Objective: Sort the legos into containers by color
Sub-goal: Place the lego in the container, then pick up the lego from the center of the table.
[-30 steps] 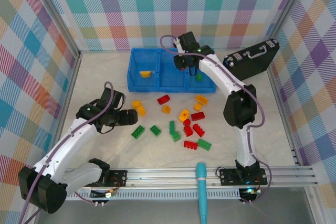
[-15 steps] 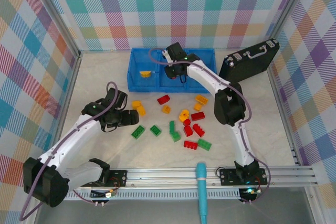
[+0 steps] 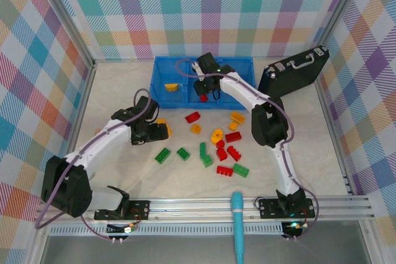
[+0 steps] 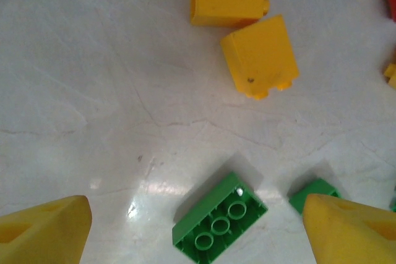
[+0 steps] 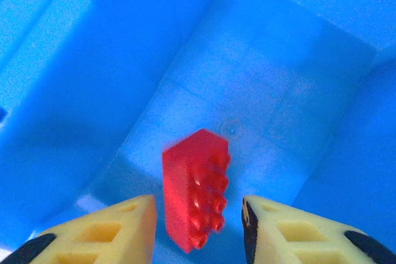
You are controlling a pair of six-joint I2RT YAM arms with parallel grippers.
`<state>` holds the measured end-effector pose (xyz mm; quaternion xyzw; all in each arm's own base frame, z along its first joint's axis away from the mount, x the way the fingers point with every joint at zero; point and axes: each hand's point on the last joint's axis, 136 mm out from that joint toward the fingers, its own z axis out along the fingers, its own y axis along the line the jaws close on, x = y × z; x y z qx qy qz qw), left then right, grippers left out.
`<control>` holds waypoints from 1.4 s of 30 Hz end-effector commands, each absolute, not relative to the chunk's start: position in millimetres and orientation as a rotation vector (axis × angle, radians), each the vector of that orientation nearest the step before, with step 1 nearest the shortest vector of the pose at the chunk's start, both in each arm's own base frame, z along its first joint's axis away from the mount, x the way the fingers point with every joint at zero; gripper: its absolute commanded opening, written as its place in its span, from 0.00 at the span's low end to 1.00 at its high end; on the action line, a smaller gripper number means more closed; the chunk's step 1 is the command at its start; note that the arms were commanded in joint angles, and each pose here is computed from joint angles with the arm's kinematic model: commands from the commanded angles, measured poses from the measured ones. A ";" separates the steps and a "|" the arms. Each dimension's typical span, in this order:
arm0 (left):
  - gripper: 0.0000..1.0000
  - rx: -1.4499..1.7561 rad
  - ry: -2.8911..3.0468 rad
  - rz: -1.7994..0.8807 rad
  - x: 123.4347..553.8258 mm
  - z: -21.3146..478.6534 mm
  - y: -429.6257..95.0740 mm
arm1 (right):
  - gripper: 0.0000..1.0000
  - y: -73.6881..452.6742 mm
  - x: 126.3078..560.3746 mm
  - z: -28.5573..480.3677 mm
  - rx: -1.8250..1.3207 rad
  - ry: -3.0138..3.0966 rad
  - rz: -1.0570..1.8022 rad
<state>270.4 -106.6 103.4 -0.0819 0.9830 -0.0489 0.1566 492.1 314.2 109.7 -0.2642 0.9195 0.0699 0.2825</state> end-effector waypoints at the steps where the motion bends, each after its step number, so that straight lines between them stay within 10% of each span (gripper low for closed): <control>1: 0.88 -0.269 2.754 -0.149 296.3 112.0 -116.7 | 0.43 312.9 478.8 144.8 -0.709 2.421 0.231; 25: 0.76 -0.499 2.822 -0.230 342.1 44.1 -150.7 | 0.64 228.5 332.0 152.7 -0.561 2.582 0.327; 42: 0.33 -0.502 2.902 -0.234 330.8 19.6 -153.9 | 0.64 177.8 244.5 90.3 -0.409 2.837 0.297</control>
